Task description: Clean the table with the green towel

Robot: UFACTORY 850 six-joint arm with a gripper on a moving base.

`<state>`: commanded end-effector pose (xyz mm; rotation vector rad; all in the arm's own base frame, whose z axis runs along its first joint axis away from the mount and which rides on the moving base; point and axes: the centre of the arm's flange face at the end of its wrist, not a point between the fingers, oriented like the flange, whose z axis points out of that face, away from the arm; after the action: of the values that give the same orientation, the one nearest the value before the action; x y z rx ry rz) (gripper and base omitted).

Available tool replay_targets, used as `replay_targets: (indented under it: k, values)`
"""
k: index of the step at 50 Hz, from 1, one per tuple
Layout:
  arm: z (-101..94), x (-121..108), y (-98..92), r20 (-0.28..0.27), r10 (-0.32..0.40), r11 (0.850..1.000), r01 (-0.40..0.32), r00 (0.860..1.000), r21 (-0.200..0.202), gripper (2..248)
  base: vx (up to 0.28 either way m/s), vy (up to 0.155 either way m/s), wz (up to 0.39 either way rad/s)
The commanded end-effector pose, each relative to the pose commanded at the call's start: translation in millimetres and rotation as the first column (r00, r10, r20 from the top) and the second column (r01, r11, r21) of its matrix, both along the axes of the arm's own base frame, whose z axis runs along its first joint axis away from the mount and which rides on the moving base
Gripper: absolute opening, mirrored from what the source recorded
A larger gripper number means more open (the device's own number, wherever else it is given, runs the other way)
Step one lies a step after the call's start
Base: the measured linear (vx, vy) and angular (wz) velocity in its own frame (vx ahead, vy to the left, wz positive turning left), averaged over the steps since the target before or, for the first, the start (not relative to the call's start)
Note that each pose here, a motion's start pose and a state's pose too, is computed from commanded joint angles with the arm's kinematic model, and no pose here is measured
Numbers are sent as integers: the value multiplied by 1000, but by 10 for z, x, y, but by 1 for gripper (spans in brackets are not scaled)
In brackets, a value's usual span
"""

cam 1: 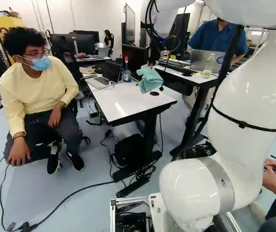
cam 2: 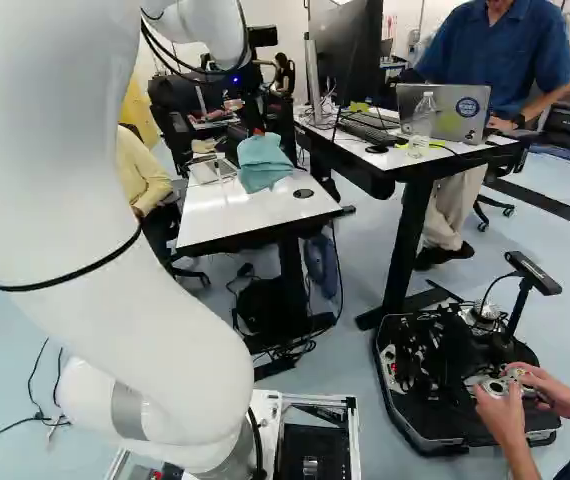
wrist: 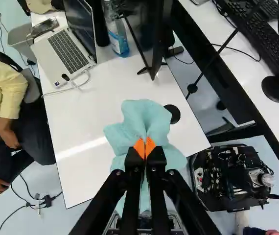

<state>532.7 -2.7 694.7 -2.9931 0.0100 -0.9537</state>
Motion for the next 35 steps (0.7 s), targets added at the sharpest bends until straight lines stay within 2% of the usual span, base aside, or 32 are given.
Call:
replay_targets:
  k: [35]
  values:
    - [-8, 356, -228, 7, -40, 999, 40, 999, 0, 25, 0, 0, 0]
